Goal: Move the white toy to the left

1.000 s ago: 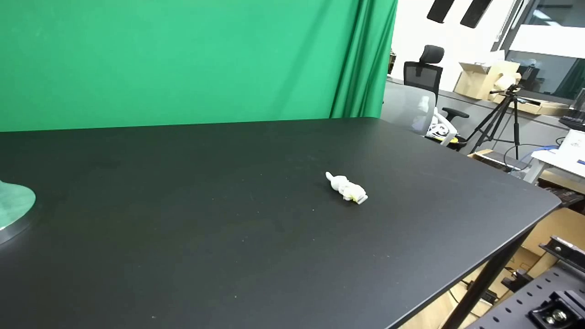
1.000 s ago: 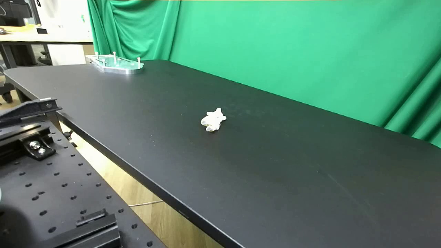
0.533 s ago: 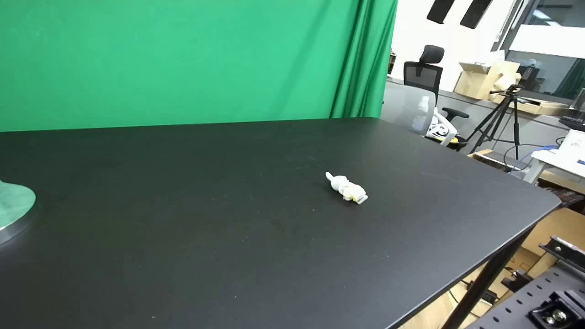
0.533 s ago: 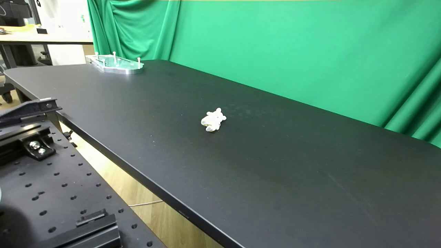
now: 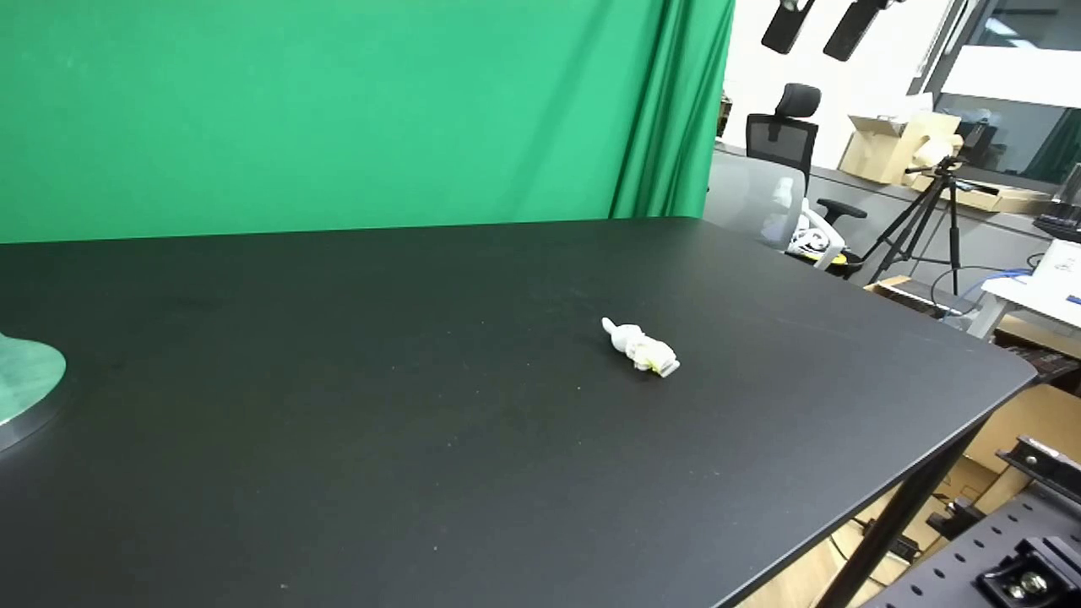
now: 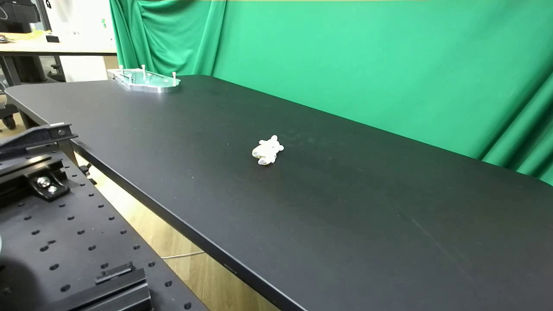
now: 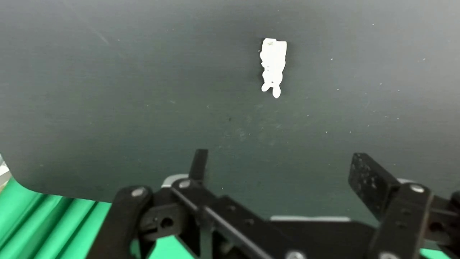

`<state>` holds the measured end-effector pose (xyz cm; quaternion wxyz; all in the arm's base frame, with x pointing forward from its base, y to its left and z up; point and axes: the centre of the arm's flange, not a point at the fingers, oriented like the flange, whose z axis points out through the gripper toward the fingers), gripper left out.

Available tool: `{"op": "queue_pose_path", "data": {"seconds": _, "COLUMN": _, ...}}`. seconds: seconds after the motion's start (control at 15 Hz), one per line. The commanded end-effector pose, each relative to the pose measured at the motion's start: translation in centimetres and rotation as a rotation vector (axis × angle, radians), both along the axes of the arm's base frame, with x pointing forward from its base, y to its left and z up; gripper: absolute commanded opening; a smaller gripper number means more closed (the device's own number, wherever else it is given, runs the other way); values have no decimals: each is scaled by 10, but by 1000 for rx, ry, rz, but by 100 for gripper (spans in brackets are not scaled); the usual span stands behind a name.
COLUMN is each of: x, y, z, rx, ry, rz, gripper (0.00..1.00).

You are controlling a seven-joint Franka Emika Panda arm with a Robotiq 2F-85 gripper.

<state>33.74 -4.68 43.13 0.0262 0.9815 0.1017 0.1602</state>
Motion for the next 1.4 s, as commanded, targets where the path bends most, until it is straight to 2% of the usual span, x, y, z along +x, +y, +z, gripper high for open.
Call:
{"op": "queue_pose_path", "data": {"seconds": 0.0, "x": 33, "y": -16, "z": -34, "rx": 20, "ry": 18, "rz": 15, "gripper": 100}}
{"op": "queue_pose_path", "data": {"seconds": 0.47, "x": 69, "y": -1, "z": -93, "rx": -7, "ry": 71, "rz": 113, "gripper": 100}}
{"op": "queue_pose_path", "data": {"seconds": 0.87, "x": 64, "y": 24, "z": -152, "rx": 6, "ry": 151, "rz": 186, "gripper": 100}}
{"op": "queue_pose_path", "data": {"seconds": 1.33, "x": 68, "y": 23, "z": -200, "rx": -13, "ry": 150, "rz": 207, "gripper": 100}}
